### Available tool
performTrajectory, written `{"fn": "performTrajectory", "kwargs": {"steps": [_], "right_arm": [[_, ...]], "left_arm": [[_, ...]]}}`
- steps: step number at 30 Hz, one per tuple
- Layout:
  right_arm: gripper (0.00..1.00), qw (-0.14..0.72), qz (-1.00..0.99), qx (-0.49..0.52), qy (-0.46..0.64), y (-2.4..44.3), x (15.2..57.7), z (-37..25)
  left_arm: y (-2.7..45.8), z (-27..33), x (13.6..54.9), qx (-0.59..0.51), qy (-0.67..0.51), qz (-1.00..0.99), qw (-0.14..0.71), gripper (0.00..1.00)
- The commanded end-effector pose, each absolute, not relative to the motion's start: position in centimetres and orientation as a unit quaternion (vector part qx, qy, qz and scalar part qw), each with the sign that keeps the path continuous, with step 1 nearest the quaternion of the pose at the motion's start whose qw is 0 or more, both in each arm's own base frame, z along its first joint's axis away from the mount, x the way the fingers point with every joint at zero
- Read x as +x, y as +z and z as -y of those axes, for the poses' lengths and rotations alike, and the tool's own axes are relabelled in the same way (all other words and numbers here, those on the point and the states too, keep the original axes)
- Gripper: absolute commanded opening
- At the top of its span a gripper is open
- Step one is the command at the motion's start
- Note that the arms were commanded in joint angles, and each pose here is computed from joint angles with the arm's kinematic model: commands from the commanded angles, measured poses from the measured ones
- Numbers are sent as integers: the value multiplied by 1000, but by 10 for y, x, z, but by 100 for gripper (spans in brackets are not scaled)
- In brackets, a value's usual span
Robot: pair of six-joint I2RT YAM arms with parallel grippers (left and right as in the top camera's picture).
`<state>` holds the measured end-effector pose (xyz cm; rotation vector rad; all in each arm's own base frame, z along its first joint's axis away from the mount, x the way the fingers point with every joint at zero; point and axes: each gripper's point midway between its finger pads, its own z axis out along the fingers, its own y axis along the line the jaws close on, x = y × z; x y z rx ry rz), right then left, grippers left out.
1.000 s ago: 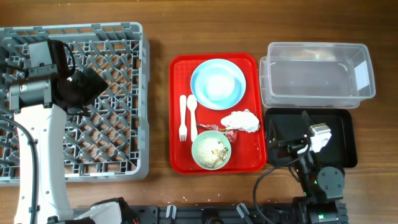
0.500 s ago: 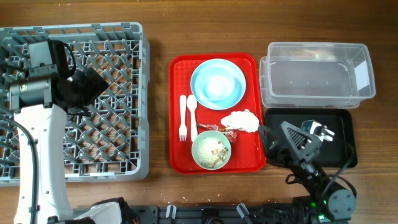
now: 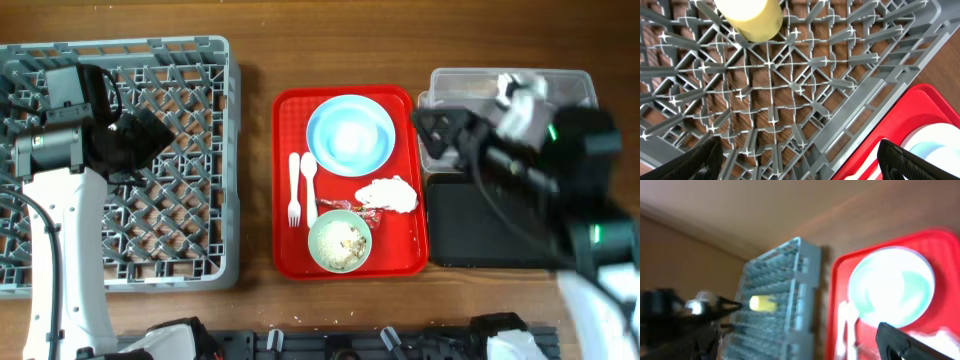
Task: Sort waste into correct bins and load items into the dishwasher rack
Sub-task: 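Reach the right gripper to the white tissue and grasp it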
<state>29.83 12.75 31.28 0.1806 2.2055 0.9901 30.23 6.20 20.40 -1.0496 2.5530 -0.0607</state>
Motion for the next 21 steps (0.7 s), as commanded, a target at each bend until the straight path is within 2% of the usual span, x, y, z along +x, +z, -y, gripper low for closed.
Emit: {"fn": "performTrajectory", "kwargs": {"steps": [1,2,5,9,11,15,18,21], "right_arm": [[100,313,-927,-32,203,271,326,-125],[100,271,-952,-32,138,242,332,-124],[100,217,-970,-37,106,200,340,-139],[100,200,-949,-73,231,206,341,-187],[100,170,-939,-94,285,211,326,-205],[100,102,-936,-152,302,197,277,-245],[100,111,-919,-232,299,199,244,-293],[100,175,-949,-199,170,184,257,-279]], "left_arm": [[211,-64,303,-381,-25,-903,198,100],[211,-64,303,-381,-25,-903,198,100],[211,-64,303,-381,-25,-903,198,100],[211,-64,303,-381,-25,-903,198,100],[211,-64,303,-381,-25,-903,198,100],[211,-64,303,-381,-25,-903,198,100],[211,-64,303,-381,-25,-903,198,100],[211,-64,303,-381,-25,-903,198,100]]}}
